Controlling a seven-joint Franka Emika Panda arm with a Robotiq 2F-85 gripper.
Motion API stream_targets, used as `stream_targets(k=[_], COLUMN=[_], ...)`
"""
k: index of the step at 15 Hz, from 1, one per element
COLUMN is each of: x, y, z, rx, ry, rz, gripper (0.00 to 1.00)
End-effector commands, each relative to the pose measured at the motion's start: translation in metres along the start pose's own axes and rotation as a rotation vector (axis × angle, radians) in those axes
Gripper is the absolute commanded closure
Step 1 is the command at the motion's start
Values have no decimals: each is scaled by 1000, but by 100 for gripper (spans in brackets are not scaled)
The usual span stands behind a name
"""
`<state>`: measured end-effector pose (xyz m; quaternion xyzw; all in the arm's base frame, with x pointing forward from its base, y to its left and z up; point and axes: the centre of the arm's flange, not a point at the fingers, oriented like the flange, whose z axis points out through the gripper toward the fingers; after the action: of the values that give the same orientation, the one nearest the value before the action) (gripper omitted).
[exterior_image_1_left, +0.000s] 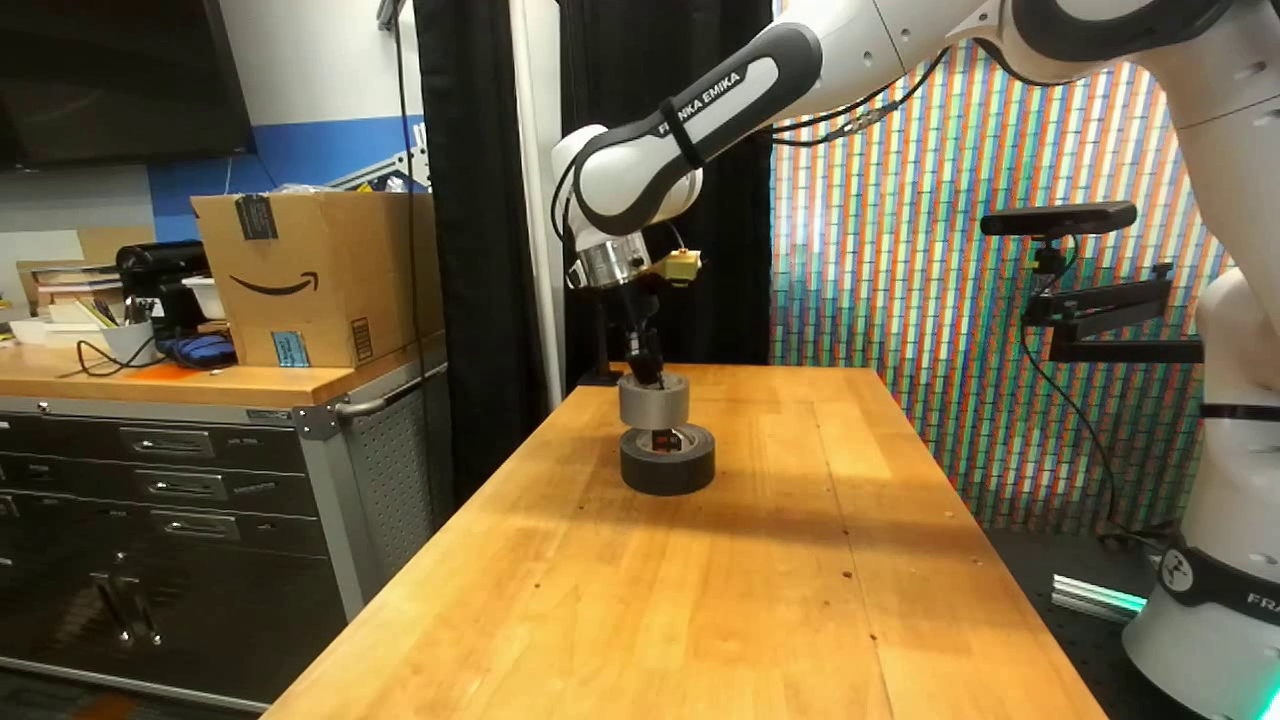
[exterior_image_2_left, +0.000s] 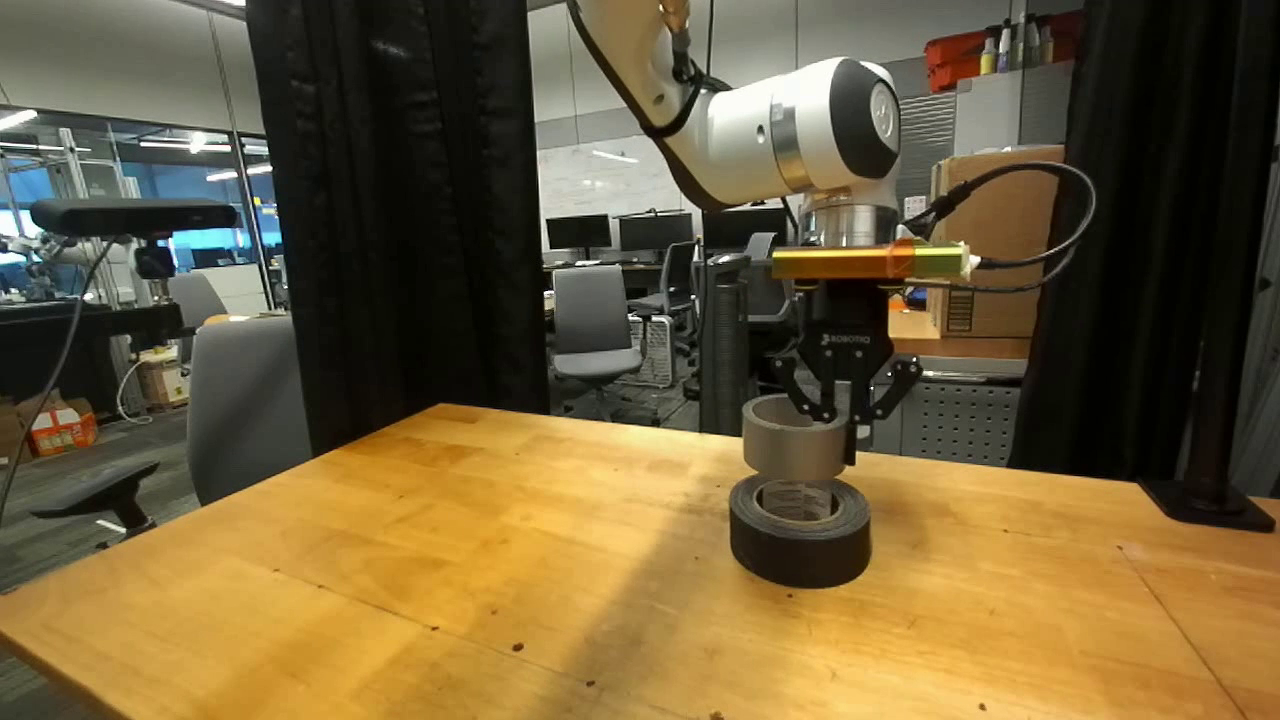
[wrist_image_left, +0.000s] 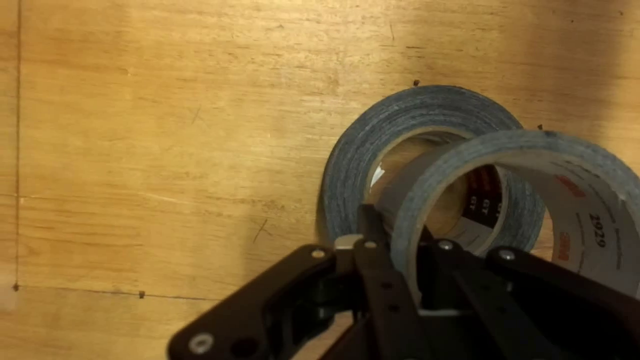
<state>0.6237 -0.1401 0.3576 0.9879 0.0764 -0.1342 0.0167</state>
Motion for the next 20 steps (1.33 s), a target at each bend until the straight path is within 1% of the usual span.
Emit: stream_targets(k=[1,5,7,11,15,17,20], x=[-4,-7,-6,0,1,-4,-17], y=[11,12,6,-17,-39,-37,-21], z=[-6,-4,-4,-5,-4,4,21], rx=[13,10,7,-12,-4,6,21], ry=[8,3,-3,-21,-28,-31,-37], rz=[5,19,26,38,39,43,53], gripper=[92,92,92,92,92,92,92])
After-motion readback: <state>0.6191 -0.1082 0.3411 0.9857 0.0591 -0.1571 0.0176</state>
